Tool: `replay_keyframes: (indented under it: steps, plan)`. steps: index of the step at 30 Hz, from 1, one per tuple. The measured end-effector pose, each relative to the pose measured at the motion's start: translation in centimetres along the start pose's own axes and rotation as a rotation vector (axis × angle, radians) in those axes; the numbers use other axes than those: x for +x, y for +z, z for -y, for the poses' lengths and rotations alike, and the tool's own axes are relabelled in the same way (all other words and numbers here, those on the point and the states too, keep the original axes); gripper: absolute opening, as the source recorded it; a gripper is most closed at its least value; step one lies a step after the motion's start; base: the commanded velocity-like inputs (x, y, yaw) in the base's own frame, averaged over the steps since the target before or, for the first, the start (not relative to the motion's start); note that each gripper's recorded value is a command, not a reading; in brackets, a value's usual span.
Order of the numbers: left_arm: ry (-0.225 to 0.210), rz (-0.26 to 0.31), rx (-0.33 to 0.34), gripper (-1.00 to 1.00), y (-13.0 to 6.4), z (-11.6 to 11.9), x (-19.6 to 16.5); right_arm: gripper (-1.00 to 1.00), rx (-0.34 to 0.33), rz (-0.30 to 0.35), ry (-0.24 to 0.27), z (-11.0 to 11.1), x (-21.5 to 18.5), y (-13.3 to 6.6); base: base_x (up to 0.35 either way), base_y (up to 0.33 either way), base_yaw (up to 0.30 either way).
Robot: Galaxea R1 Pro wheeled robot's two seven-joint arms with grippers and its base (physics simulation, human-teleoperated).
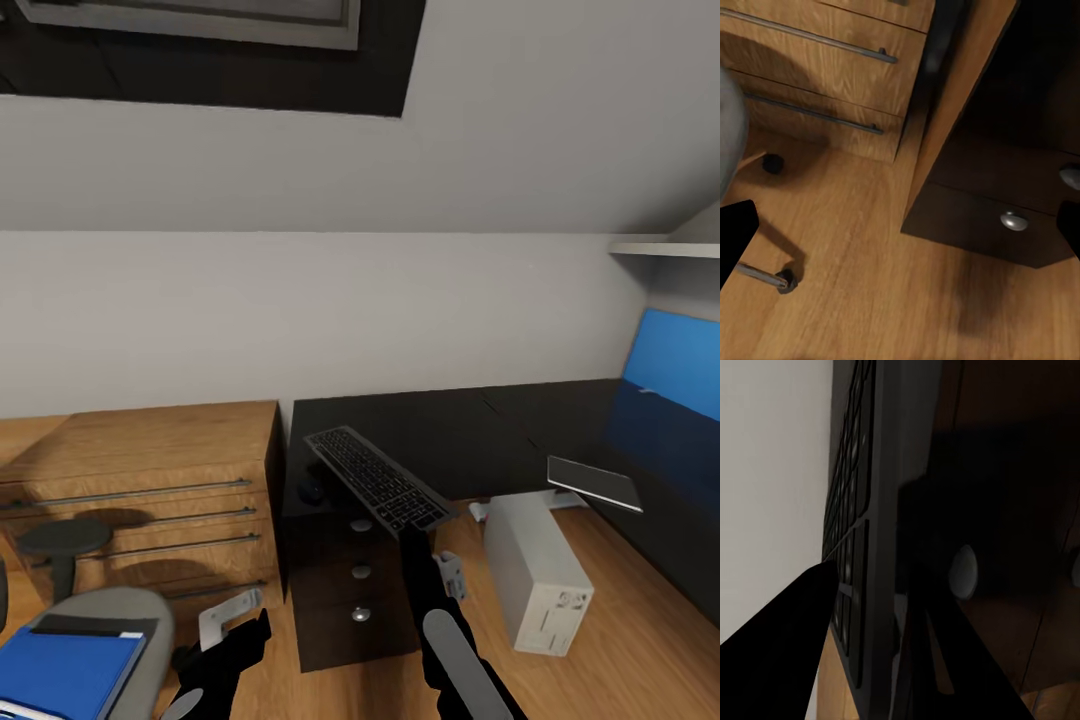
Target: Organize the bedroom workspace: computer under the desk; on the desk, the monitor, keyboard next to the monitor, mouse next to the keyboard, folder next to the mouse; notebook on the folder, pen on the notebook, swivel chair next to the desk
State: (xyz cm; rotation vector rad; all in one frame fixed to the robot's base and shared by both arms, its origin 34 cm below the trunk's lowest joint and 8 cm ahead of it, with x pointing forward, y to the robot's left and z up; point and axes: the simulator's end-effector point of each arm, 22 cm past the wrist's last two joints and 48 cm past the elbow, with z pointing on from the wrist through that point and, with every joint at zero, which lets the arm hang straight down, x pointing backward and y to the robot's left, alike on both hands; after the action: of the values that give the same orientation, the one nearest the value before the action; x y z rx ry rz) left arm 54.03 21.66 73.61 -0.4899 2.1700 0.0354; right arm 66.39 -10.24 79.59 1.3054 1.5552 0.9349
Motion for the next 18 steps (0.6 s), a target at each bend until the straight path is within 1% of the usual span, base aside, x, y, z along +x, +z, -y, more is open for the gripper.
replay_keyframes:
  steps: [3,5,10,13,18]
  plan:
    - [0.014,-0.004,0.013,1.0,-0.3,0.5,0.5,-1.0,0.005,0.013,0.006,0.2,-0.6,0.1,0.236,0.063,0.002]
    - [0.02,-0.007,0.018,1.0,-0.4,0.7,0.7,-1.0,0.009,0.021,0.012,0.3,-1.0,0.2,0.127,0.029,0.001]
    - [0.025,-0.01,0.022,1.0,-0.4,0.9,0.9,-1.0,0.013,0.027,0.017,0.4,-1.3,0.3,0.041,0.012,0.0]
    - [0.026,-0.009,0.022,1.0,-0.4,0.9,0.8,-1.0,0.014,0.027,0.017,0.4,-1.4,0.3,0.117,0.082,0.0]
    - [0.023,-0.007,0.017,1.0,-0.3,0.7,0.7,-1.0,0.02,0.023,0.015,0.6,-1.2,0.3,0.013,0.01,0.0]
